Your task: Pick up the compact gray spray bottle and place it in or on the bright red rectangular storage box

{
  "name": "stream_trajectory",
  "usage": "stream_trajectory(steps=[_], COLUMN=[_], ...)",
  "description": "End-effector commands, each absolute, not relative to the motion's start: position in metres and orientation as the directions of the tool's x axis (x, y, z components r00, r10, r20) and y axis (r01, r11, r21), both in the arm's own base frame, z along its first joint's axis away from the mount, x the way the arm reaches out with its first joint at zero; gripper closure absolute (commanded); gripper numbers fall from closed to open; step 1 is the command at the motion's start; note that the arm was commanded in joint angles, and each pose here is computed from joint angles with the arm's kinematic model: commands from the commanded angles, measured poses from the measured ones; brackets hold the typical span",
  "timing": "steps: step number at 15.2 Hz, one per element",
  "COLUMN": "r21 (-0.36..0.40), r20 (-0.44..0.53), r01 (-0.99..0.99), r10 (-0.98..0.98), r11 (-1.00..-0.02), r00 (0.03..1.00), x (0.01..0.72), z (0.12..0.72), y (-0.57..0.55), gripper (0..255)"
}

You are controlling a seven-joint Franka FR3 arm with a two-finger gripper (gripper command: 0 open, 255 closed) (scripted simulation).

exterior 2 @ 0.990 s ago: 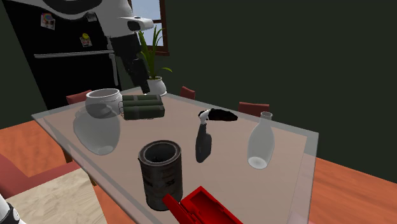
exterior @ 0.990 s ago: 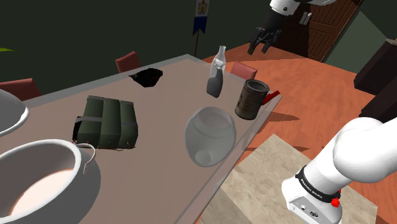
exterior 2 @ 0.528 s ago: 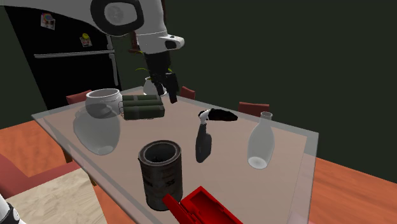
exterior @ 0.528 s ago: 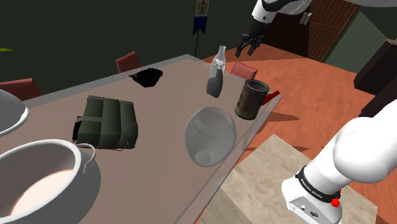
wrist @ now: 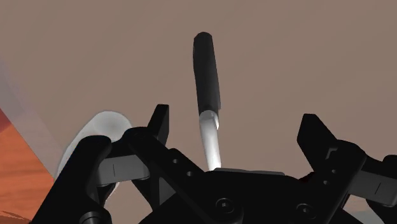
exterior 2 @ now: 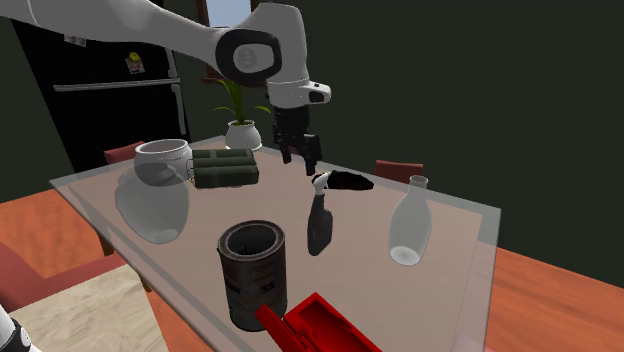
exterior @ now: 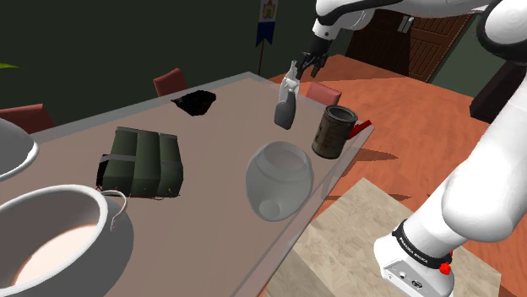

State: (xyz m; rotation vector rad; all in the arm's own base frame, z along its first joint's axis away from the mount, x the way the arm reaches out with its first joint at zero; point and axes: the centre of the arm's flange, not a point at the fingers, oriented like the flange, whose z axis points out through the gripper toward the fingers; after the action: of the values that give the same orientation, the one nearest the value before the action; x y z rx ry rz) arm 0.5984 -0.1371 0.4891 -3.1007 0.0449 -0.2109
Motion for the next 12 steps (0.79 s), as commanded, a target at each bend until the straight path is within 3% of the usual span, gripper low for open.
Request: stream_trajectory(steps=[1,12], r21=[-0.039,-0.043], r20=[0.128,0.121], r01=[-0.013,0.0], r10=[-0.018,-0.006], r11=[-0.999,-0.999], r00=[0.992,0.993], x=[0.624,0.652], z=[0.471,0.417], y=[-0.146,-0.152], gripper=[0,0])
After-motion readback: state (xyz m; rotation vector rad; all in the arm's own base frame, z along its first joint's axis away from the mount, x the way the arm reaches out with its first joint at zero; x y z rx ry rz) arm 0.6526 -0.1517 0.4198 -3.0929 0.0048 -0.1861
